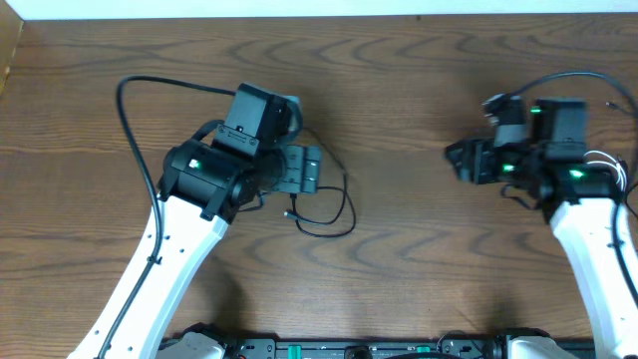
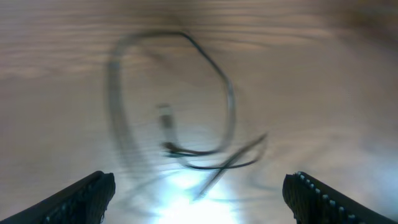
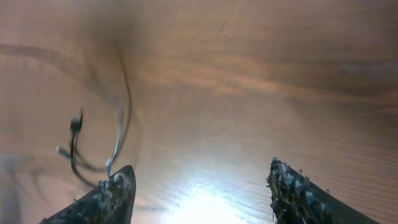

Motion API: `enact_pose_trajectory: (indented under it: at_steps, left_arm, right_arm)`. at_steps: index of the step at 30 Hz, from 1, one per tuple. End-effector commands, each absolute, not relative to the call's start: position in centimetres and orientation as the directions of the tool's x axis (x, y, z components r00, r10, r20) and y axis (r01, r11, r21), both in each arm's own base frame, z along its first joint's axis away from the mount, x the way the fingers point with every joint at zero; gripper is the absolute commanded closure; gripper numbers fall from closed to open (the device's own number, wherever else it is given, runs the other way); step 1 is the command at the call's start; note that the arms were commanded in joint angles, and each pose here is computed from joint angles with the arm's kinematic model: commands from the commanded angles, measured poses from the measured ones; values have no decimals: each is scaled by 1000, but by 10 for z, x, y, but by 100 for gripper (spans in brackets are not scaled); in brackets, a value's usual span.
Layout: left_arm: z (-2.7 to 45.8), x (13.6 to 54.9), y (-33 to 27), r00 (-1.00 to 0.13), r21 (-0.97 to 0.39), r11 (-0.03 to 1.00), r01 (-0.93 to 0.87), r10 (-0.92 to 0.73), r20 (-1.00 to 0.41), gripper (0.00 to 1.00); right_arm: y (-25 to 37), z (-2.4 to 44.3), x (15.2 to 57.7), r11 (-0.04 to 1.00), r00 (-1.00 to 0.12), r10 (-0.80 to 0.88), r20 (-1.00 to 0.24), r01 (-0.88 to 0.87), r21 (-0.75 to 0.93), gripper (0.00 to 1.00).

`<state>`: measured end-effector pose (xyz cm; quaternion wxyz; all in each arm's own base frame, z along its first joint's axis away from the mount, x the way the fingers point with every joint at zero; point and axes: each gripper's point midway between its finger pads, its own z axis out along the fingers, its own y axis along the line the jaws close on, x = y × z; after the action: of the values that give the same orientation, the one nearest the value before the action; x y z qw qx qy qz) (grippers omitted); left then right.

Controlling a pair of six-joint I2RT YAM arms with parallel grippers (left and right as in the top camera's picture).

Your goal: Untangle cables

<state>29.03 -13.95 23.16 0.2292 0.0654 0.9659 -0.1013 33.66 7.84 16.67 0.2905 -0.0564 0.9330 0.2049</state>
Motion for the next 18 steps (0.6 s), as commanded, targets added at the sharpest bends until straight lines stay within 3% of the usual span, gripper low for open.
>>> enact_pose_trajectory:
  at_steps: [1,7,10,13,16,18]
  left_arm:
    - [236,302,-106,-867,-52,999,16,-12,-498,8]
    - [240,293,-150,-881,-242,950,198,65,-469,9]
    - [238,294,-142,-879,-203,964,175,60,-472,9]
    - [233,298,-90,-867,-26,994,-104,-104,-487,9]
    - [234,282,-28,-778,109,884,-455,-335,-531,5]
    - [233,274,-10,-757,128,839,-529,-398,-517,4]
  right_arm:
    - [108,158,331,886,-829,-101,-551,-327,328,34]
    - [179,128,304,788,-829,-291,-478,-491,372,25]
    - [210,105,289,733,-805,-401,-438,-569,374,23]
    - [234,85,283,700,-777,-467,-423,-617,359,24]
    - [250,68,293,701,-737,-506,-449,-654,283,23]
    - [257,61,305,734,-735,-488,-471,-637,234,21]
